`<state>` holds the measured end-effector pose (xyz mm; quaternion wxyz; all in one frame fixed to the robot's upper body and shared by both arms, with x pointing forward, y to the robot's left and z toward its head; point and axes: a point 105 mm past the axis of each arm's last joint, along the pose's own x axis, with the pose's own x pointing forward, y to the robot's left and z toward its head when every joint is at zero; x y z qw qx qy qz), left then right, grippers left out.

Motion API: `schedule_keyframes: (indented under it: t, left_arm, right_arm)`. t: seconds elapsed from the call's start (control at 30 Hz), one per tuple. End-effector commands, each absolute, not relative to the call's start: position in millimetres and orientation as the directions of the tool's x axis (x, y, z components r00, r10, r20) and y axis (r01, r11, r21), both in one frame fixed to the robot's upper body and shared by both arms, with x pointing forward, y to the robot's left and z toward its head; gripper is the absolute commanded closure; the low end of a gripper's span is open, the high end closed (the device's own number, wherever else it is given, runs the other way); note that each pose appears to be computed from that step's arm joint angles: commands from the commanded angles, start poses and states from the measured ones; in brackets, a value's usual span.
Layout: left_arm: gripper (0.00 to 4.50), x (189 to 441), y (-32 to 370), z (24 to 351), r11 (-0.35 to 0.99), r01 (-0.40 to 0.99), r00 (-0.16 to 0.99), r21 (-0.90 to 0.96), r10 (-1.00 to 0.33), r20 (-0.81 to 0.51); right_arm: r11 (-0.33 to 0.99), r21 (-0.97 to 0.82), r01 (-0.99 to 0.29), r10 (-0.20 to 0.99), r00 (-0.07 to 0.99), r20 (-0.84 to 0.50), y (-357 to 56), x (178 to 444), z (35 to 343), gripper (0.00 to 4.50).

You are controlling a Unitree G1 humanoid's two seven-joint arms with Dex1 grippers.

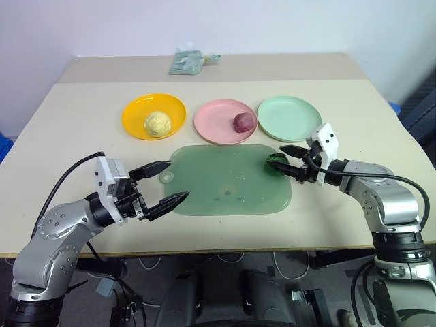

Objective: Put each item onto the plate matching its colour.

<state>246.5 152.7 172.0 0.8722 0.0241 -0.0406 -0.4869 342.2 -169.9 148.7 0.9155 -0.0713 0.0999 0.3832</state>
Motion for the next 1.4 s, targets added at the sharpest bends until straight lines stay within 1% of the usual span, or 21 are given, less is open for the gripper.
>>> schedule_keyframes:
  t: [0.03,0.17,0.23,0.3,0.37,0.43,0.47,0.57,0.8,1.07,1.2,1.4]
  left_arm:
    - [0.00,240.1,150.1,182.1,0.506,0.854,0.503,0.124,-0.863,0.058]
    - [0.00,237.4,150.0,182.6,0.510,0.852,0.507,0.123,-0.860,0.056]
    - [0.00,235.6,149.6,183.0,0.513,0.849,0.511,0.122,-0.858,0.056]
    - [0.00,234.2,150.1,183.0,0.520,0.846,0.517,0.120,-0.854,0.055]
    - [0.00,233.4,151.1,183.2,0.528,0.841,0.526,0.119,-0.849,0.054]
    - [0.00,232.6,151.4,183.4,0.531,0.839,0.529,0.119,-0.847,0.053]
    - [0.00,232.1,151.4,183.6,0.532,0.838,0.530,0.119,-0.846,0.053]
    - [0.00,231.2,151.6,184.4,0.536,0.835,0.534,0.122,-0.844,0.051]
    - [0.00,229.8,153.0,185.7,0.542,0.831,0.541,0.124,-0.840,0.047]
    - [0.00,229.0,152.9,187.2,0.542,0.832,0.541,0.119,-0.840,0.047]
    - [0.00,229.1,150.7,188.4,0.539,0.834,0.538,0.118,-0.842,0.050]
    - [0.00,228.4,151.2,188.6,0.542,0.832,0.541,0.116,-0.840,0.049]
  right_arm:
    - [0.701,-0.054,-0.711,0.690,0.695,-0.204,-166.6,347.4,153.6,1.33]
    - [0.702,-0.060,-0.709,0.685,0.697,-0.212,-161.6,353.1,151.6,1.33]
    - [0.719,-0.073,-0.691,0.666,0.715,-0.214,-160.4,359.2,150.3,1.33]
    - [0.726,-0.049,-0.685,0.665,0.719,-0.203,-158.8,362.7,154.1,1.33]
    - [0.710,-0.029,-0.703,0.687,0.702,-0.188,-153.6,360.5,161.8,0.82]
    - [0.696,-0.029,-0.717,0.700,0.688,-0.190,-149.9,357.6,165.2,0.18]
    - [0.694,-0.039,-0.719,0.701,0.687,-0.194,-148.8,356.7,165.7,0.08]
    - [0.690,-0.063,-0.721,0.697,0.685,-0.213,-146.1,353.7,163.7,0.08]
    - [0.665,-0.041,-0.746,0.711,0.649,-0.272,-149.1,346.0,150.9,0.08]
    - [0.697,-0.022,-0.717,0.681,0.671,-0.292,-166.7,354.5,130.3,0.08]
    - [0.703,-0.035,-0.710,0.665,0.674,-0.322,-173.7,356.0,114.7,0.08]
    - [0.714,-0.042,-0.699,0.651,0.685,-0.326,-179.6,359.0,107.3,0.08]
